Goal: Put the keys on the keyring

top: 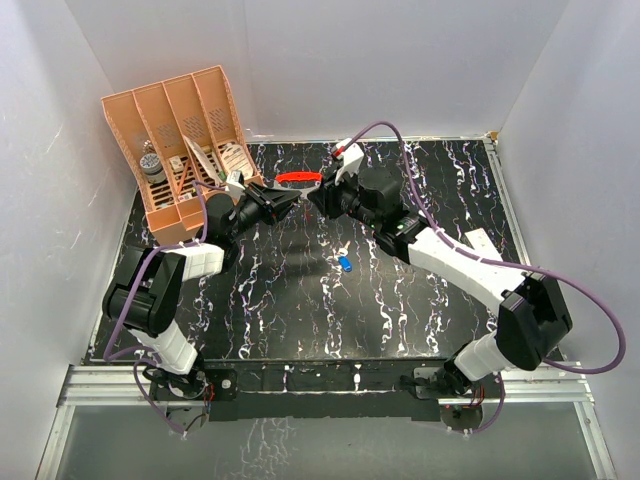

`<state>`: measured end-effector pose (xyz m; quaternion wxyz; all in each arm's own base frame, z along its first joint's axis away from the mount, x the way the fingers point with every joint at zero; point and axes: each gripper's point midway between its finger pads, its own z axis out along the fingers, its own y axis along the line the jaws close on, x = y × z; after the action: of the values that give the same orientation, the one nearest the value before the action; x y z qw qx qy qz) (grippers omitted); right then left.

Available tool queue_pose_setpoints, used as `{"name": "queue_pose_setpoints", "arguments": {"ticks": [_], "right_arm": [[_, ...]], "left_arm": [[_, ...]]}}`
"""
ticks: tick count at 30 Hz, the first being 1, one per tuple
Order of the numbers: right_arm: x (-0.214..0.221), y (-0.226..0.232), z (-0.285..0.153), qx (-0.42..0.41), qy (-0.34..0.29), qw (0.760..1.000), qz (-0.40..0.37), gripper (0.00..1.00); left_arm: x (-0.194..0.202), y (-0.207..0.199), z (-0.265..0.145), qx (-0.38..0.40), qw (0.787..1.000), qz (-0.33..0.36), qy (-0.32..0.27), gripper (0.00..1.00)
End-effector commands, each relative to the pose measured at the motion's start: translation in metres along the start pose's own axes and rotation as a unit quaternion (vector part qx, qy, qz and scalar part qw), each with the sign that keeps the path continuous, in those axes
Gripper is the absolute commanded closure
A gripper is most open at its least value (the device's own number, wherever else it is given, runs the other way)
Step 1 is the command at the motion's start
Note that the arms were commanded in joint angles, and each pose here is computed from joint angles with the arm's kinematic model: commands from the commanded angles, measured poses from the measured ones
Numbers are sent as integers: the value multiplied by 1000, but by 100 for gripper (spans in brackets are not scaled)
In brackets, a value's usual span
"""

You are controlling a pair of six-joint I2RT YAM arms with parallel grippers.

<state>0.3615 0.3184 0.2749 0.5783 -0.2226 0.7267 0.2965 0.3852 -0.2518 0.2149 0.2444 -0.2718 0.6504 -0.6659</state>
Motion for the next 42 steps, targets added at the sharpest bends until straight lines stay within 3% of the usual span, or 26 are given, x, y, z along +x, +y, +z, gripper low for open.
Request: {"name": "queue_pose_setpoints", "arguments": {"ticks": [1,18,42], "right_arm": [[-2,4,1,-11,-11,1000,12,81],[24,1,15,-11,11,1000,27,81],[14,-9,25,15,-8,1000,23,74]], "left_arm": [[6,-35,-2,46,999,19,12,100],[9,-51,-6,60,998,26,15,100],[12,-51,-9,59,998,25,18,100]]}}
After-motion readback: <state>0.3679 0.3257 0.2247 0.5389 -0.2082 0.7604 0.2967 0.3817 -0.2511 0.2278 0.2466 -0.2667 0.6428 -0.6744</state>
